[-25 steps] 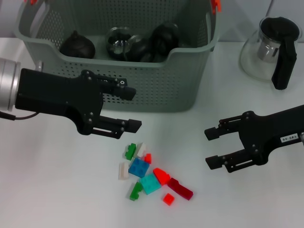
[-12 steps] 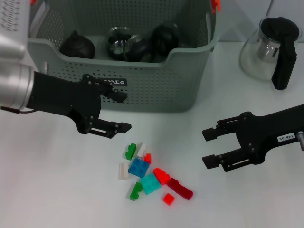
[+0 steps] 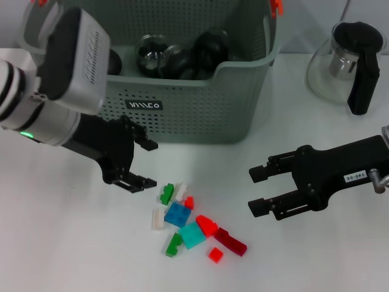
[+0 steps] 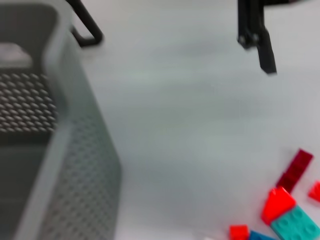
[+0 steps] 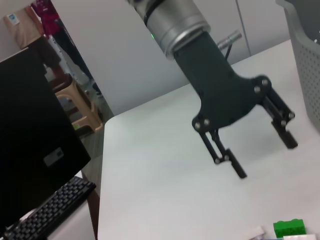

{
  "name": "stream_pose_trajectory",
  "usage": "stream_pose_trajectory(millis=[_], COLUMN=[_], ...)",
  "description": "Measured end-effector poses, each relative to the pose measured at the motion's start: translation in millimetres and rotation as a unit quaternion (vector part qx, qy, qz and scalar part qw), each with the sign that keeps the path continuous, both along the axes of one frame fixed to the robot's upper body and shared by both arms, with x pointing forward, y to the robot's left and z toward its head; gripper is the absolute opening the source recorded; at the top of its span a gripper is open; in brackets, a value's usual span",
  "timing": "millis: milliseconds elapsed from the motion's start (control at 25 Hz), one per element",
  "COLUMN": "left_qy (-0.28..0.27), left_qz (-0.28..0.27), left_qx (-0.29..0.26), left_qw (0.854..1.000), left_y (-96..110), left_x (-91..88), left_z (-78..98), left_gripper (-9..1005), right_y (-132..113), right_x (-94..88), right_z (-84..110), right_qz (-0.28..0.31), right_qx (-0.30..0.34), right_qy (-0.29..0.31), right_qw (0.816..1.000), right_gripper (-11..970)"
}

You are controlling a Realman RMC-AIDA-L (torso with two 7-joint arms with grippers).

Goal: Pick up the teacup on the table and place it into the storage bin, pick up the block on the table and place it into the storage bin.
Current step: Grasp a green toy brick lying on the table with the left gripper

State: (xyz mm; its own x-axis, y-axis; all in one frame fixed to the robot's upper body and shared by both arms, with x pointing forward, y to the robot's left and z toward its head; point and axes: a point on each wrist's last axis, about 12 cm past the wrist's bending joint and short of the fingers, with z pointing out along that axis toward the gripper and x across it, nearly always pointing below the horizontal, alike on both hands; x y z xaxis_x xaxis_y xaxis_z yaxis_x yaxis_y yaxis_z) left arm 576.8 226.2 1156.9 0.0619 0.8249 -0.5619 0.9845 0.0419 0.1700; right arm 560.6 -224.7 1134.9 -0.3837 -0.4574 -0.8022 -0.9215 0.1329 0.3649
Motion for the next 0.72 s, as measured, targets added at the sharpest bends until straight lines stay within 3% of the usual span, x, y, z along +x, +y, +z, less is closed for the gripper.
stream_pose_trajectory(millis=[360, 720], left_qy=[-0.001, -0.009], left_qz=[-0.029, -0.044], left_qx=[0.048, 0.080], left_qw=[0.998, 0.996], left_y=[-21, -37], left_x=[13.4, 15.8], left_z=[-12.7, -27.6], left_gripper=[700, 697], right_y=[0, -4], right_x=[-1.9, -2.5], right_z=[-2.4, -4.6], right_qz=[-0.010, -0.015], right_qx=[0.008, 0.009], right_qy=[0.006, 0.009], right_qw=[1.000, 1.000], right_gripper=[795, 795])
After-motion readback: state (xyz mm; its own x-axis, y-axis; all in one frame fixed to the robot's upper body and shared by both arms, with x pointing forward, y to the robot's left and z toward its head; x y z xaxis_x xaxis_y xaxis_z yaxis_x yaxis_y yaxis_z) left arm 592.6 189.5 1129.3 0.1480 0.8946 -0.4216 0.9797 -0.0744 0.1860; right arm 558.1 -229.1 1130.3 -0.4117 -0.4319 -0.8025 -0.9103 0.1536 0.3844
